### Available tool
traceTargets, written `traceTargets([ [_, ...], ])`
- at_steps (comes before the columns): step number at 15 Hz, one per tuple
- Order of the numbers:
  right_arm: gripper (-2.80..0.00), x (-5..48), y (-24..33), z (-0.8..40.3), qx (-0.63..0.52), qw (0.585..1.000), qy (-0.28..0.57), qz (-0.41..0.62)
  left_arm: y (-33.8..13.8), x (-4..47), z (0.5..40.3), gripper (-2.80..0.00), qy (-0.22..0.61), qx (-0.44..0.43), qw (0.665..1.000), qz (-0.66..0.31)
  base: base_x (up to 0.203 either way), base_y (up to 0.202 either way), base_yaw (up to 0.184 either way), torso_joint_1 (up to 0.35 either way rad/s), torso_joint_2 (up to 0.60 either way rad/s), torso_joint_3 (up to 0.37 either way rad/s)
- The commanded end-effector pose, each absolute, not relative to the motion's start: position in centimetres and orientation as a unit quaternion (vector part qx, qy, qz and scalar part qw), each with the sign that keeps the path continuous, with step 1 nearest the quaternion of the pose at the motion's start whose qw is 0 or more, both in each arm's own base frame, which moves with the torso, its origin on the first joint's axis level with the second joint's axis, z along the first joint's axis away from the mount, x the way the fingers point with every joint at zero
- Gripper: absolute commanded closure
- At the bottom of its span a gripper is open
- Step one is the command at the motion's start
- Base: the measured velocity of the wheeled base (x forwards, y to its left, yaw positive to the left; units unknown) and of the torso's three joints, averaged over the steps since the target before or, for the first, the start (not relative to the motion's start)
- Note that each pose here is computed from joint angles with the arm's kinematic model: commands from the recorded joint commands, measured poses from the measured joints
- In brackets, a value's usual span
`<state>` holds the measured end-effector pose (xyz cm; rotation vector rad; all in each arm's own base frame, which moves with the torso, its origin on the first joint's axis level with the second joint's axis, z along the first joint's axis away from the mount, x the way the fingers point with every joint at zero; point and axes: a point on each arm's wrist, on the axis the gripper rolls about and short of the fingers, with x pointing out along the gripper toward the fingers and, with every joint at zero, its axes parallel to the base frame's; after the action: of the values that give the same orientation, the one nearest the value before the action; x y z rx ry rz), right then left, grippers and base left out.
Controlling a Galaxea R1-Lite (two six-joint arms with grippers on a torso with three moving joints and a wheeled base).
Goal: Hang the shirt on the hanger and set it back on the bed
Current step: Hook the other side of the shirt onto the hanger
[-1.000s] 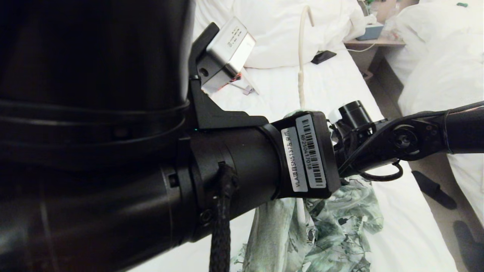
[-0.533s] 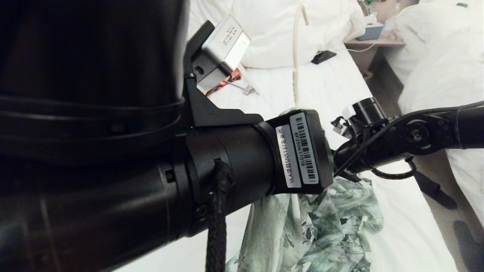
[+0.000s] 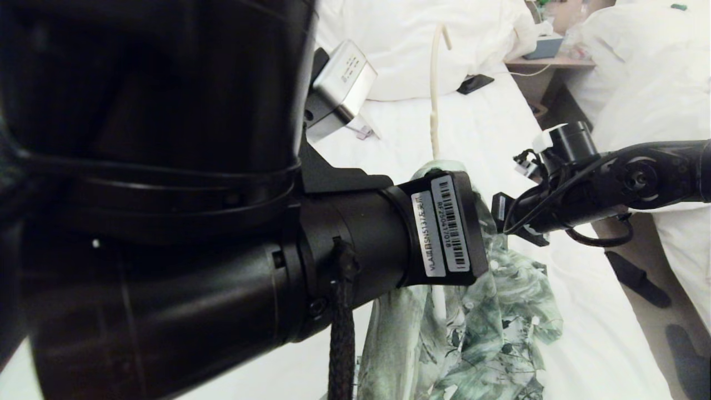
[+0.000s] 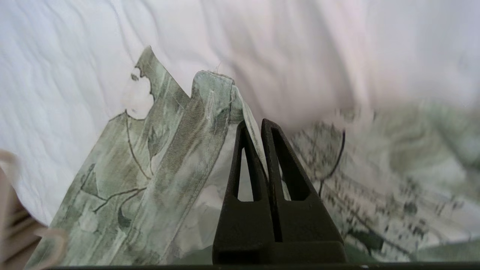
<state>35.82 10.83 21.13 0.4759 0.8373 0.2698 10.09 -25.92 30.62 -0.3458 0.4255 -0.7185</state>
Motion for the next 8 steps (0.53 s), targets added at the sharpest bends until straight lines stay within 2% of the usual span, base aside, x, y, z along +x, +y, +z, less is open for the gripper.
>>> traceTargets([
  [1, 0.0, 36.0, 10.8, 21.6, 0.231, 0.882, 0.388, 0.133, -26.3, 9.8, 30.4, 0.0, 0.21, -0.164, 0.898, -0.351, 0.0, 0.0, 0.0, 0.0, 0.0, 0.0],
  [8, 0.0, 36.2, 11.5, 23.9, 0.209, 0.909, 0.325, 0.155, -26.8, 8.4, 30.2, 0.0, 0.222, -0.149, 0.889, -0.372, 0.0, 0.0, 0.0, 0.0, 0.0, 0.0],
])
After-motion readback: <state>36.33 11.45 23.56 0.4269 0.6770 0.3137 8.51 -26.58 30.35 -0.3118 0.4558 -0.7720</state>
